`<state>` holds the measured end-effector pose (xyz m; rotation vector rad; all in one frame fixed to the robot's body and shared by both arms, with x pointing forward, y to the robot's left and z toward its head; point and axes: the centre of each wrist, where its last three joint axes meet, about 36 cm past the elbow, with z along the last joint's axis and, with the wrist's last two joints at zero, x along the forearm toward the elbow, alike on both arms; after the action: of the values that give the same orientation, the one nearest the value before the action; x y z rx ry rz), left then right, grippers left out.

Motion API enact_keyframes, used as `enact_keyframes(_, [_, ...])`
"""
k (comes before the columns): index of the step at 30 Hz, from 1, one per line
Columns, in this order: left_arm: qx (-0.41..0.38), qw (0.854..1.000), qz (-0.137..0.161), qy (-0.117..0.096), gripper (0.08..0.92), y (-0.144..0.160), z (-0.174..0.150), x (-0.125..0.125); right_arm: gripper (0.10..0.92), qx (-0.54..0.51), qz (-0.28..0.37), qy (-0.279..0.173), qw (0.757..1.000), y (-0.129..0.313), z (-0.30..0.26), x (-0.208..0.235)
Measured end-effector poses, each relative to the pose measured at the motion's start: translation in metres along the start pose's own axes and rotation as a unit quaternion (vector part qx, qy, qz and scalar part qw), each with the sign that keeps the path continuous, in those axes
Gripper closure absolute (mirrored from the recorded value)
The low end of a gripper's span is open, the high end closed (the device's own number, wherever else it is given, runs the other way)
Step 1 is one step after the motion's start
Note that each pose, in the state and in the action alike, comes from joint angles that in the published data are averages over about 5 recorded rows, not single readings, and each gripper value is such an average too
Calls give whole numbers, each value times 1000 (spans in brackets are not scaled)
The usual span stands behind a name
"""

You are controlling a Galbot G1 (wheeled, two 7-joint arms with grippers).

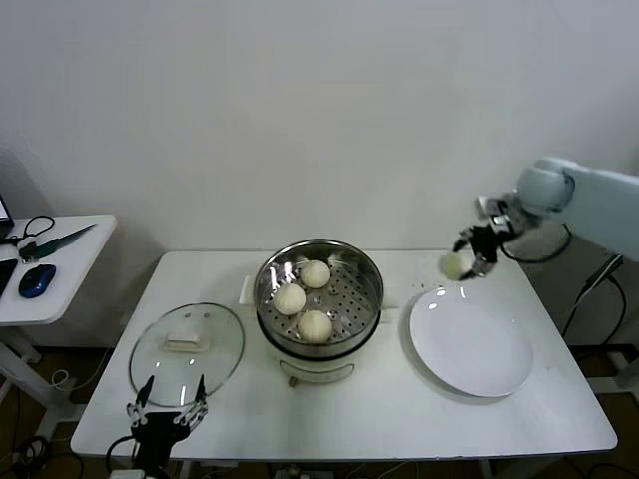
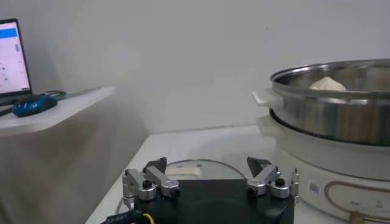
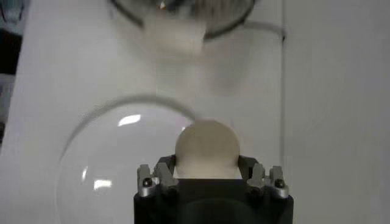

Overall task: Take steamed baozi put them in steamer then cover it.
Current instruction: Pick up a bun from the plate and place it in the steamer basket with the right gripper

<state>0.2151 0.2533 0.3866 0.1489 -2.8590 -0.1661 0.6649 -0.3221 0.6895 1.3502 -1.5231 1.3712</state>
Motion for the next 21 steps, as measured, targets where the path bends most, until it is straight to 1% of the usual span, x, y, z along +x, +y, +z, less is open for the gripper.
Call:
enact_keyframes(5, [1, 1000, 1, -1, 177, 0, -1, 0, 344, 29, -1, -28, 999, -2, -74, 8])
enact_keyframes(11, [2, 1000, 0, -1, 177, 2, -1, 0, 344, 53, -13, -32, 998, 2, -138, -16])
enact_keyframes(16, [2, 1000, -2, -1, 177, 5, -1, 0, 344, 68, -26, -24, 997, 8, -171, -50])
enact_keyframes(21, [3, 1000, -1, 0, 177, 5, 0, 0, 344, 74, -34, -13, 997, 12, -184, -84])
